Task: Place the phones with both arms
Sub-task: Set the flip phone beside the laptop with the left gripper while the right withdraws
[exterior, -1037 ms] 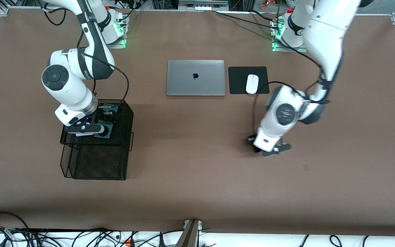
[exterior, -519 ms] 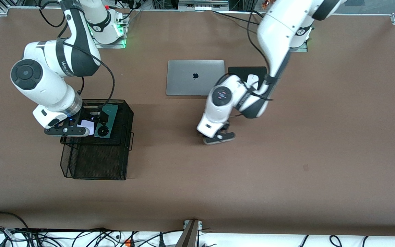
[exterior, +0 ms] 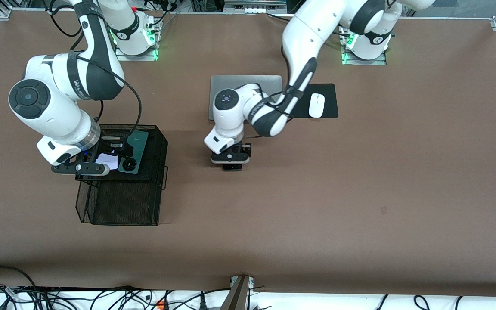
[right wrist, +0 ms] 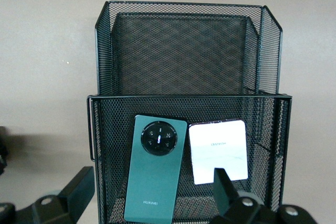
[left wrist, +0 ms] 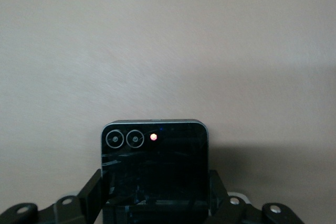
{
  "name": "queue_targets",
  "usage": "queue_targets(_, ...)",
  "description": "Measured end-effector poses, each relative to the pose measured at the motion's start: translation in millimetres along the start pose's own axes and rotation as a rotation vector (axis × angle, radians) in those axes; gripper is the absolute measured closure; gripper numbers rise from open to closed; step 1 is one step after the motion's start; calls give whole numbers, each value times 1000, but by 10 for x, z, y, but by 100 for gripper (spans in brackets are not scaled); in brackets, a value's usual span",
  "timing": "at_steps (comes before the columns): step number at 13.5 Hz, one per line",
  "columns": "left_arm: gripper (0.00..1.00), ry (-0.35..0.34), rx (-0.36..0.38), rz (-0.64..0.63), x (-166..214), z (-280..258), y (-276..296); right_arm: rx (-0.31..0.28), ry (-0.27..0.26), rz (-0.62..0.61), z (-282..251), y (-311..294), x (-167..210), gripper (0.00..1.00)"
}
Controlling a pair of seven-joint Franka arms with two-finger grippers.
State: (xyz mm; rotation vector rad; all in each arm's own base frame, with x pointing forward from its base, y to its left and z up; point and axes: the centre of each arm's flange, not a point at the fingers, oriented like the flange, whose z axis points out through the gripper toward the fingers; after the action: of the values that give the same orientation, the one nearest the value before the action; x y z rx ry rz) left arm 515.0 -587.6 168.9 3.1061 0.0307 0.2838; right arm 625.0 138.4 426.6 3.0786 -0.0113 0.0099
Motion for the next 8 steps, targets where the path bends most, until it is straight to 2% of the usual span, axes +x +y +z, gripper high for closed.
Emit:
queue_targets(2,19,14,0,2,27,18,19,0,-3,0,0,2,-2,0)
queue_targets(3,15,28,4,-5,104,-7,-18,0,-3,0,-3,1,-2,0)
queue_targets(5,0,61,11,-27,332,-113,-128,0,-2,0,-11,-1,0,0)
queue_targets(6,0,64,24,-48,482,-191,-233,0,-2,-1,-15,-4,0,0)
queue_targets(8,0,18,72,-89,871,-426,-611,6,-4,-3,-16,-35,-5,0)
